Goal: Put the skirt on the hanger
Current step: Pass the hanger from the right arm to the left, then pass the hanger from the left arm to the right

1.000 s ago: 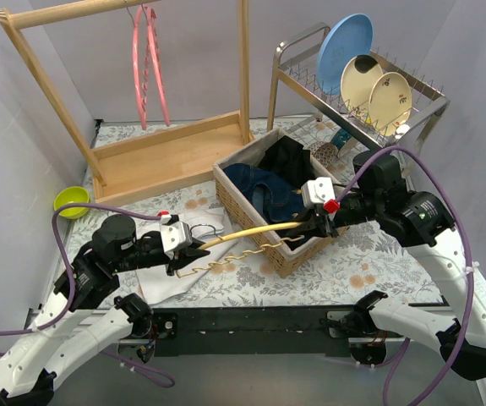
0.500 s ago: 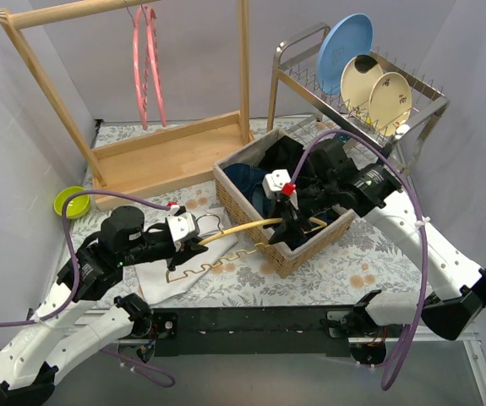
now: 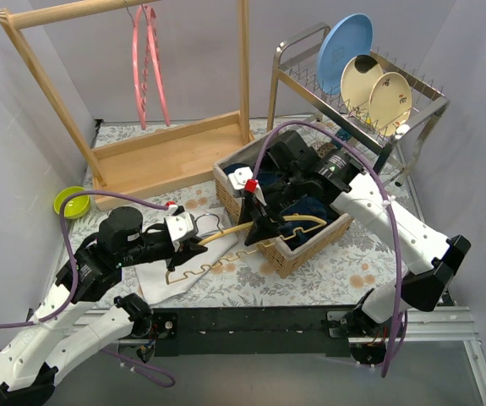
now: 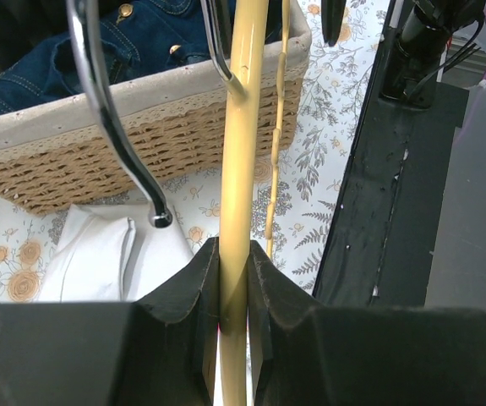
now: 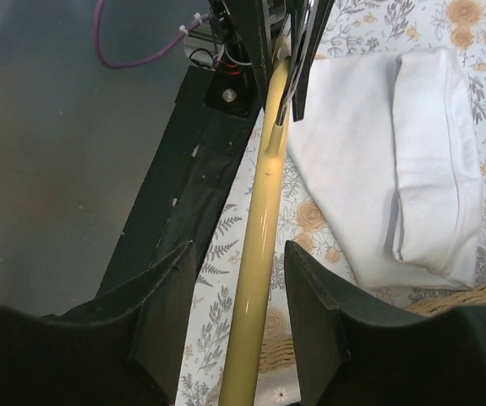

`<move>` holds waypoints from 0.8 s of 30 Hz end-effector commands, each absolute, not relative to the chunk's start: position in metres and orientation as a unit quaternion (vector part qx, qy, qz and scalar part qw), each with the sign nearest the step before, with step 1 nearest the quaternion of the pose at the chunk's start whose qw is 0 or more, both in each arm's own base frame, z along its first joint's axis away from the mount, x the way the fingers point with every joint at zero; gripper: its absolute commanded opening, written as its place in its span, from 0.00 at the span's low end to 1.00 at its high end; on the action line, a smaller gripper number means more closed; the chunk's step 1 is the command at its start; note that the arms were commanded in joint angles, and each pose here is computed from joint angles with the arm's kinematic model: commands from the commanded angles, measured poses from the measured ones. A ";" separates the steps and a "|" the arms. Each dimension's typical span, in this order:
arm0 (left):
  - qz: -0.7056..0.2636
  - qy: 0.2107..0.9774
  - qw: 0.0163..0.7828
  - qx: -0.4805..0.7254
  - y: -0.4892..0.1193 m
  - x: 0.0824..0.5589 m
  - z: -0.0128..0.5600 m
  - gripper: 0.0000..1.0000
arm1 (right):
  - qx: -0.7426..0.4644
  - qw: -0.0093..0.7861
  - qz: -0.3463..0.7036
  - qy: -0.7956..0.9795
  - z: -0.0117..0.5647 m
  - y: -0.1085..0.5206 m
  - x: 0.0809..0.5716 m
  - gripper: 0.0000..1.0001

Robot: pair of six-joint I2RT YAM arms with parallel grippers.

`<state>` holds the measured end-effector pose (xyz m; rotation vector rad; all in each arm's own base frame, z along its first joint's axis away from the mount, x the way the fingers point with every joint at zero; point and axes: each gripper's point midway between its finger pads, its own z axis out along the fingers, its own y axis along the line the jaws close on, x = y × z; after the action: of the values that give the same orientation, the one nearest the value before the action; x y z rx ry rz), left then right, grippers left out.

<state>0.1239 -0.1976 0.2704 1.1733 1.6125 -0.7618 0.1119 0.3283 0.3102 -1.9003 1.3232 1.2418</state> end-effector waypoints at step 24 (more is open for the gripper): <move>-0.314 0.671 0.502 0.447 -0.201 0.136 0.296 0.00 | -0.731 0.257 0.379 0.506 0.309 0.363 0.102 0.01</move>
<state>0.1228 -0.2031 0.2681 1.1630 1.6765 -0.8136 0.1133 0.3595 0.2967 -1.9803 1.4091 0.9874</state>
